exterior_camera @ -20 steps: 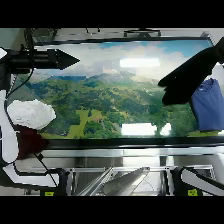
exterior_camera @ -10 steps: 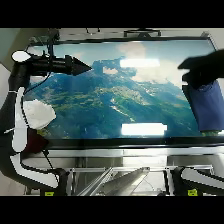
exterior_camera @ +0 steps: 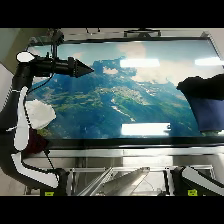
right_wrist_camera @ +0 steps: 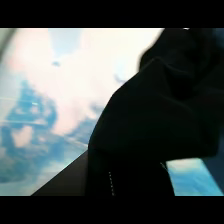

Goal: Fold the shirts.

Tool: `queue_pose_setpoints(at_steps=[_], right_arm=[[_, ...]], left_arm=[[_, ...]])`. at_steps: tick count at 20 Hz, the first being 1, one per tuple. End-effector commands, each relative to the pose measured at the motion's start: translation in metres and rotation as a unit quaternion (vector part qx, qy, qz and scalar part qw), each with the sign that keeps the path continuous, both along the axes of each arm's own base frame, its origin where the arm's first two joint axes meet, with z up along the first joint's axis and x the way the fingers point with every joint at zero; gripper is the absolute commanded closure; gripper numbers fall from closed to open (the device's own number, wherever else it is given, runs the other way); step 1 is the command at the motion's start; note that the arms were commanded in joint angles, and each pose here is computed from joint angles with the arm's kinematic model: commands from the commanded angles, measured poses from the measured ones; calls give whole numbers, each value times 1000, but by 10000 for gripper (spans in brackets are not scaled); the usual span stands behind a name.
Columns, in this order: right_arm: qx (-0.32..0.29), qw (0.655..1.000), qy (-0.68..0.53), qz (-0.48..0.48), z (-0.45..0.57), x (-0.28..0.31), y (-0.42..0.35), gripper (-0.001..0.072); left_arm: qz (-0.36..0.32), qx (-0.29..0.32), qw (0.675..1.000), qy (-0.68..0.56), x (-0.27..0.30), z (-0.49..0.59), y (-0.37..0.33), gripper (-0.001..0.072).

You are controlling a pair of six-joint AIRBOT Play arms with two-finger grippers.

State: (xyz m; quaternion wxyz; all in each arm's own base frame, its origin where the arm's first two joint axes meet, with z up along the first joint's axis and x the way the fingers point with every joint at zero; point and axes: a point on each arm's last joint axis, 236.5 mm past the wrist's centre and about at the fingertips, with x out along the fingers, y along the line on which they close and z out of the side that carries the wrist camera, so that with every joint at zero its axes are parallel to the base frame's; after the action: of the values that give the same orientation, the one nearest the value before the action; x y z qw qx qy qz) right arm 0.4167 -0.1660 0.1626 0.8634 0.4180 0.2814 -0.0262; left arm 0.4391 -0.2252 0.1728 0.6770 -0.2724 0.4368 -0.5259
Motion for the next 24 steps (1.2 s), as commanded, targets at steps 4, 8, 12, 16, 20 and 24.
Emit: queue_pose_setpoints(at_steps=[4,8,12,16,20,24], right_arm=[[73,970,-227,-40,62,100,-28,682],[59,952,-300,25,136,137,-33,682],[8,973,-228,31,119,121,-53,682],[41,987,-87,128,32,71,-35,682],[81,991,-38,104,-1,9,-44,681],[85,995,24,-40,-54,-63,-68,681]], left_arm=[[25,0,1000,-8,13,0,1,701],[41,-1,999,-13,20,1,2,701],[49,-1,999,-14,24,1,3,701],[51,-1,999,-15,25,1,2,701],[34,-1,999,-10,17,0,0,700],[26,-1,1000,-7,13,0,0,700]])
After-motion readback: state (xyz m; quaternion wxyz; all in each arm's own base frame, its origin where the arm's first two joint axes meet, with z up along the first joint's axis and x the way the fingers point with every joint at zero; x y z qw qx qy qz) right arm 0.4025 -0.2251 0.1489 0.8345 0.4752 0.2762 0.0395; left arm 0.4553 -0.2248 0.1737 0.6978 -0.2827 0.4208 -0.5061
